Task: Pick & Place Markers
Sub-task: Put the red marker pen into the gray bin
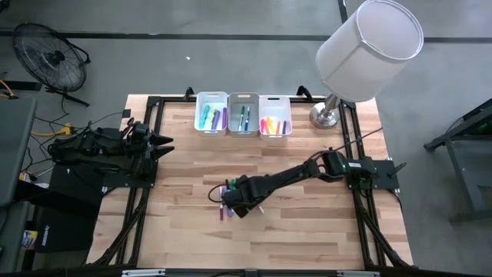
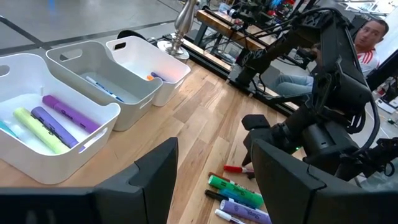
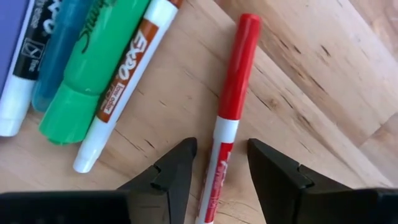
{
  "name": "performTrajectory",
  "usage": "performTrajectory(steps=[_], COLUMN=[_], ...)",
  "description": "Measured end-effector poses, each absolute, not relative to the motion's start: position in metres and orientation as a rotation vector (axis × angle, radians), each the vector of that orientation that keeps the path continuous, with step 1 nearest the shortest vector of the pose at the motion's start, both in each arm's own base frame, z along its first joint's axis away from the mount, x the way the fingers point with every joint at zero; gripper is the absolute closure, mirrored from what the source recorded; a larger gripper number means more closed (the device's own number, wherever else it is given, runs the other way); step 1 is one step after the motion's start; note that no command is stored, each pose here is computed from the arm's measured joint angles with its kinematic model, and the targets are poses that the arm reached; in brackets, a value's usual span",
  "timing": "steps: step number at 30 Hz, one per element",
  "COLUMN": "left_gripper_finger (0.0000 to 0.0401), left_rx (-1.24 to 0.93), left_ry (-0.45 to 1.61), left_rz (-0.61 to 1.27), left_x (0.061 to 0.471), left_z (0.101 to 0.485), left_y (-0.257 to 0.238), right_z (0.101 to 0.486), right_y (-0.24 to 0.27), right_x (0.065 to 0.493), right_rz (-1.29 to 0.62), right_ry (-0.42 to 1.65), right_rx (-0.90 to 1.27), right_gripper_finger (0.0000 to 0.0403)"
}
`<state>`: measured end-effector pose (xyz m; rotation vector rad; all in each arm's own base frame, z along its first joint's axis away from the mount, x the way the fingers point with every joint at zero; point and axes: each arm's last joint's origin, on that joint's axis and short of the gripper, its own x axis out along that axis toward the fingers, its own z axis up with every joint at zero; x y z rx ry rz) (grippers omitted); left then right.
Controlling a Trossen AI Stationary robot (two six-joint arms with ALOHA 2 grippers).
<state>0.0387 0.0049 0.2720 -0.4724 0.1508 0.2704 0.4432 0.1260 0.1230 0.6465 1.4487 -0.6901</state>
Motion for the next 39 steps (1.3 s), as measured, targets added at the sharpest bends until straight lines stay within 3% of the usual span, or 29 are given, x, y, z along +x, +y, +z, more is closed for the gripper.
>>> performTrajectory(steps=[9, 18, 28, 32, 39], left_gripper_finger=[0.0199, 0.0199, 0.0199, 0.0199, 0.0199], left_rx=[-0.472, -0.473, -0.473, -0.472, -0.472], left_ry=[0.151, 0.151, 0.151, 0.151, 0.151], left_rz=[0.271, 0.271, 0.271, 0.271, 0.271], left_x=[0.039, 0.039, 0.039, 0.039, 0.039], left_z=[0.272, 0.272, 0.272, 0.272, 0.272], left_y=[0.005, 0.005, 0.005, 0.005, 0.005], right_z=[0.123, 0.123, 0.137, 0.153, 0.196], right_y=[0.131, 0.131, 0.133, 0.134, 0.127], right_x=[0.442, 0.442, 0.438, 0.428, 0.419], right_rz=[-0.654, -0.622, -0.593, -0.597, -0.626], right_ry=[1.453, 1.460, 1.452, 1.489, 1.371], right_rx=[0.604, 0.554, 0.514, 0.498, 0.445], right_gripper_finger=[0.0304, 0.0384, 0.0384, 0.0385, 0.0385])
